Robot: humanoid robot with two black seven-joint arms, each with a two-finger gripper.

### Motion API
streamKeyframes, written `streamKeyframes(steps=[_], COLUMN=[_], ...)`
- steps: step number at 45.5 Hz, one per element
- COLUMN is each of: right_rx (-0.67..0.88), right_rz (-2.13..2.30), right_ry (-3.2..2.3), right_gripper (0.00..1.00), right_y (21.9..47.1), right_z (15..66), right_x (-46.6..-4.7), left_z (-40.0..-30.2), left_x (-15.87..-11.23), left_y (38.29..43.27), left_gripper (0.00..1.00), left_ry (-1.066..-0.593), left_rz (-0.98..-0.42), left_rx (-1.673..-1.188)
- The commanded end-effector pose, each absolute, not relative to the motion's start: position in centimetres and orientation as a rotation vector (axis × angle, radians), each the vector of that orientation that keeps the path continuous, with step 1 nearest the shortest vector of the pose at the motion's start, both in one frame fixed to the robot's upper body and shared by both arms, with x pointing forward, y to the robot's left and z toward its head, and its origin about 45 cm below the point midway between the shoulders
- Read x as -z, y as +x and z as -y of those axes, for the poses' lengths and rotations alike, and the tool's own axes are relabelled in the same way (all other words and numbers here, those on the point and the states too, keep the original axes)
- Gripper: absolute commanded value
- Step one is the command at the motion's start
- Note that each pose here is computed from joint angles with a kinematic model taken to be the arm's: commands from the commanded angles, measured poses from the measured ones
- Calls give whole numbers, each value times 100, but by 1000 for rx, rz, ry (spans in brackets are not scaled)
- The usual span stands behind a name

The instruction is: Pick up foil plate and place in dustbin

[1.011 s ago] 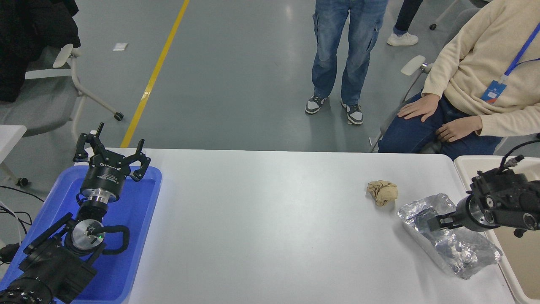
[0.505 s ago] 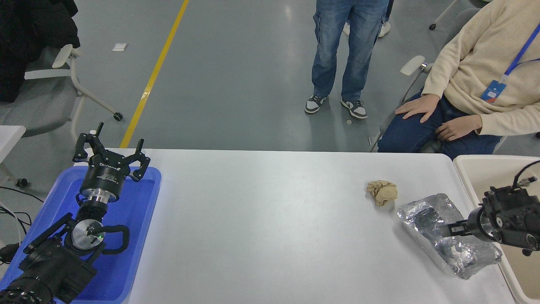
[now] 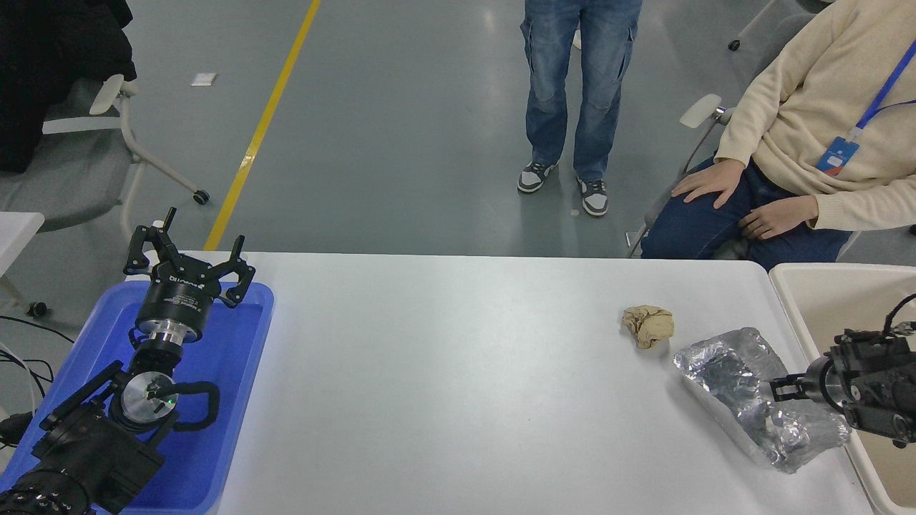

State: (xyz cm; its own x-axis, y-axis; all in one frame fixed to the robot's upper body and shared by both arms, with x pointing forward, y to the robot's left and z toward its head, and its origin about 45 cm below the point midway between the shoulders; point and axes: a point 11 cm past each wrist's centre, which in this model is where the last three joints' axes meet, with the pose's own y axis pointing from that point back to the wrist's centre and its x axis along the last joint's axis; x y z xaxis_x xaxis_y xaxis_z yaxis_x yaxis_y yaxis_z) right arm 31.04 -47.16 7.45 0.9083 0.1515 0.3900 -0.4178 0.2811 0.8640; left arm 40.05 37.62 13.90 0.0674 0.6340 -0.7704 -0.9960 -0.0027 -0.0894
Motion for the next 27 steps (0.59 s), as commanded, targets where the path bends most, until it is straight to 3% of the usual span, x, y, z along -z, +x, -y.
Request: streamKeyframes(steps=[1, 11, 27], right_rx=[-352, -272, -181], right_rz=[221, 254, 276], right_ry=[1270, 1318, 1381], right_gripper=[28, 0, 0], right_y=[2967, 2828, 2713], right_z=[4623, 4542, 4512], right_x=[-647, -566, -781], left_z=[-3762, -3762, -3763], left_x=[-1390, -1390, -1389], left_y=[4005, 4005, 4005], left_gripper=[100, 100, 100], left_ry=[-752, -752, -751], left_rz=[-620, -620, -621], left_rx=[-1421, -1421, -1422])
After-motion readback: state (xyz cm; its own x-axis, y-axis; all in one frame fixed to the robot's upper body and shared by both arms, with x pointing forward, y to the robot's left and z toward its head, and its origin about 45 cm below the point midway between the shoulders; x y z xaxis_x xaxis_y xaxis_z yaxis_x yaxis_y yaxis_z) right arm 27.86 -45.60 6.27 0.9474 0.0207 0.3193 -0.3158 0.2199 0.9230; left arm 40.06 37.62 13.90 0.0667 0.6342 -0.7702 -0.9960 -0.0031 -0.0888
